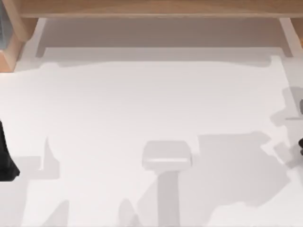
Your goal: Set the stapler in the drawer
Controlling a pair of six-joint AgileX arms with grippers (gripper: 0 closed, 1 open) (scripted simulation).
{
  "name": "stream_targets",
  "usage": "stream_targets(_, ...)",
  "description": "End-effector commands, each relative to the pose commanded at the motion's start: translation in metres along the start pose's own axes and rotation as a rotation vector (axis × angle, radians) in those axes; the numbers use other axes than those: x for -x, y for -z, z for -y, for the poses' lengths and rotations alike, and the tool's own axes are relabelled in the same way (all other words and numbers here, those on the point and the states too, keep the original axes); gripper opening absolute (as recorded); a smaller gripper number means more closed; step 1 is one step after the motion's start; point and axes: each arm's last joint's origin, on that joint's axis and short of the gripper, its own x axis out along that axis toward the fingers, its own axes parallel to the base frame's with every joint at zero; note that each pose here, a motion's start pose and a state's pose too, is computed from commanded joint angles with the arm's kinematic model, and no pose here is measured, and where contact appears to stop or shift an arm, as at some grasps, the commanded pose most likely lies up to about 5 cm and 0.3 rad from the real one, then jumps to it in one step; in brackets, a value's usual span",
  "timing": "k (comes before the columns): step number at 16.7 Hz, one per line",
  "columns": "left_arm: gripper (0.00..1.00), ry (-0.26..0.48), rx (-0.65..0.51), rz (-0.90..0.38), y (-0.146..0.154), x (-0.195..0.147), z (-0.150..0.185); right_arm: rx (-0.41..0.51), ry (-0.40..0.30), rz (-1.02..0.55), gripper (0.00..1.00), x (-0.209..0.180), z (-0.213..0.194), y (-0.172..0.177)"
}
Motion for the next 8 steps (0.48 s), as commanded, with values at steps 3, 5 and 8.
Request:
stream_targets(3, 1.0, 0.0, 0.0, 0.0, 0.0, 0.0, 0.0, 0.0, 0.0, 0.001, 1.0, -0.022, 0.0, 0.0)
stream_targets(5, 1.0, 0.0, 0.0, 0.0, 0.0, 0.0, 0.0, 0.0, 0.0, 0.001, 1.0, -0.032, 0.0, 0.001)
stream_targets(8, 1.0, 0.0, 0.0, 0.0, 0.0, 0.0, 0.0, 0.0, 0.0, 0.0, 1.0, -0.034, 0.0, 0.001)
